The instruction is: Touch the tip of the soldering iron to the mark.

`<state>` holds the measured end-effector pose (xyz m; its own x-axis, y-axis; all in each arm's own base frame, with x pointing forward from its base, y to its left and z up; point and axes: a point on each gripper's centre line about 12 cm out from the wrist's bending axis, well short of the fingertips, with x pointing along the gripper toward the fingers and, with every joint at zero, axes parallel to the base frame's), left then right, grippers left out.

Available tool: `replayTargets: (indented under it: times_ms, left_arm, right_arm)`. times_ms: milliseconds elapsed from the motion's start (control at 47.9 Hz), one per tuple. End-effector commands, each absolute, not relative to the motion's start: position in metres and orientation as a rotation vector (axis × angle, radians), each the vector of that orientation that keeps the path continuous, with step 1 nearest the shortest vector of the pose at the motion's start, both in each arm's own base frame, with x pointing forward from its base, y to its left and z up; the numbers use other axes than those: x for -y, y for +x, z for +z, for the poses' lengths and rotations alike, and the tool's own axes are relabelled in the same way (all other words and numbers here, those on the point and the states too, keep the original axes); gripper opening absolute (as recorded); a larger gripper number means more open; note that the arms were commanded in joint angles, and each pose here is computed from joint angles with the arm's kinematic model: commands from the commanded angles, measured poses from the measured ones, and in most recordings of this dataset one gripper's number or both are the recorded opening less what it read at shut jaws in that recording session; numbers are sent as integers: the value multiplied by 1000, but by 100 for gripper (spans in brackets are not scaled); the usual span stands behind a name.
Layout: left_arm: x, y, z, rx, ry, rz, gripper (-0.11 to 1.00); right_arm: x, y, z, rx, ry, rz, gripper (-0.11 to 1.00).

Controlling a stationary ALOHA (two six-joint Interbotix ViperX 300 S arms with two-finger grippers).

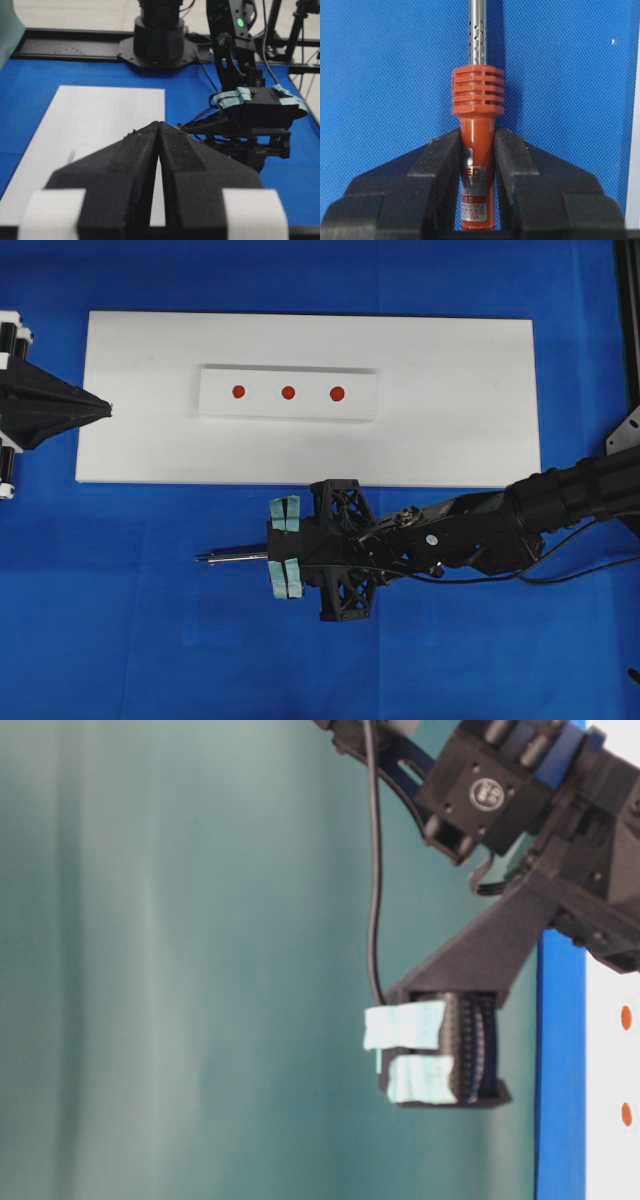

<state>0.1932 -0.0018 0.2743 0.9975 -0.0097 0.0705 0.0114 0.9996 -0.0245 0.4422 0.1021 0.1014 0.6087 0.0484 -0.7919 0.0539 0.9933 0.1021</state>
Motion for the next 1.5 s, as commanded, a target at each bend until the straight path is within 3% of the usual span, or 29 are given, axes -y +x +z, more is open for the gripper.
replayTargets:
  times_ms: [0, 209, 292, 480, 543, 689, 1086, 1336, 1482]
  left_arm:
    - [2, 195, 278, 80, -22, -10, 0]
    - [2, 195, 278, 80, -23, -9, 0]
    - [2, 195, 278, 80, -23, -9, 0]
    - [2, 195, 277, 75, -25, -9, 0]
    - [2, 195, 277, 77, -25, -9, 0]
    - [2, 195, 277, 75, -22, -10, 0]
    - [2, 195, 276, 72, -22, -9, 0]
    - [2, 194, 275, 70, -22, -9, 0]
    - [2, 194, 275, 70, -23, -10, 0]
  right_arm:
    - [-104, 445, 113, -884, 130, 9, 6]
    - [-104, 445, 113, -883, 135, 8, 10]
    - [-104, 445, 113, -885, 139, 5, 29]
    - [-105, 447, 116, -880, 139, 4, 85]
    - [-105, 448, 118, -877, 141, 2, 94]
    - [-103, 446, 137, -867, 134, -14, 86]
    - [-97, 411, 242, -785, 124, -71, 86]
    - [-87, 410, 245, -783, 83, -96, 86]
    - [-56, 416, 249, -761, 60, -161, 86]
